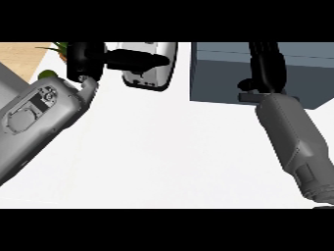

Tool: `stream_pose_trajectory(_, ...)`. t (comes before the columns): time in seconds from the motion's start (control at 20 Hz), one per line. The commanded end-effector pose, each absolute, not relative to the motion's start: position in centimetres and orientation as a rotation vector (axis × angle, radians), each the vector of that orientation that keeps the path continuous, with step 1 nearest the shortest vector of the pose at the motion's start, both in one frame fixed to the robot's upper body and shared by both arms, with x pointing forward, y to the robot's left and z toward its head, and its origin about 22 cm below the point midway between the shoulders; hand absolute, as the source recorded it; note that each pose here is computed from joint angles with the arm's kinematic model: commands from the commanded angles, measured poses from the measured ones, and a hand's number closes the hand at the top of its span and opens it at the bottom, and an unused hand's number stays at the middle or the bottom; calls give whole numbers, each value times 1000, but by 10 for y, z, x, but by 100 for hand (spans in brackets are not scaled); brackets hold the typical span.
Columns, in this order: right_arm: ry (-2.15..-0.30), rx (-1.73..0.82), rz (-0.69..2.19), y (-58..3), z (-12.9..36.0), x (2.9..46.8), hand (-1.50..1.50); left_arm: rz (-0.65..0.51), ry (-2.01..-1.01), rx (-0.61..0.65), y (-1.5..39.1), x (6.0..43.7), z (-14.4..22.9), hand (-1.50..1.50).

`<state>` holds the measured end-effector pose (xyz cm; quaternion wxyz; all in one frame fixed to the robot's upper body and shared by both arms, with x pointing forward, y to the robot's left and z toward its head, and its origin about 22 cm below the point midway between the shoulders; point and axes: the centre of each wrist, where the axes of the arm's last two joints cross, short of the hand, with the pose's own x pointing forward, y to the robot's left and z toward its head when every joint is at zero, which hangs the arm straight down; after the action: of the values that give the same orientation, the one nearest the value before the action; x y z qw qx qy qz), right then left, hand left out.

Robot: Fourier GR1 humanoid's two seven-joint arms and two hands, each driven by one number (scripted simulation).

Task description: Pick up the can, place it into the drawer and close the drawer

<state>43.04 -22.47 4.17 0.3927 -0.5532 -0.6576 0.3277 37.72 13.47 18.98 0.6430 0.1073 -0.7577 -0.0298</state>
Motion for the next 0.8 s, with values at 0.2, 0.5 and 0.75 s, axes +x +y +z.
stream_pose_trajectory(0.2, -1672, -1383, 812, -209, 66, 450, -150, -105, -1728, 222, 148, 362, 171, -150)
stream_pose_trajectory(0.5, -1694, -1358, 775, -182, 85, 459, -150, -89, -1732, 231, 141, 359, 169, -150)
stream_pose_trajectory(0.75, -1756, -1280, 724, -194, 95, 463, -150, -90, -1751, 228, 148, 356, 171, -150)
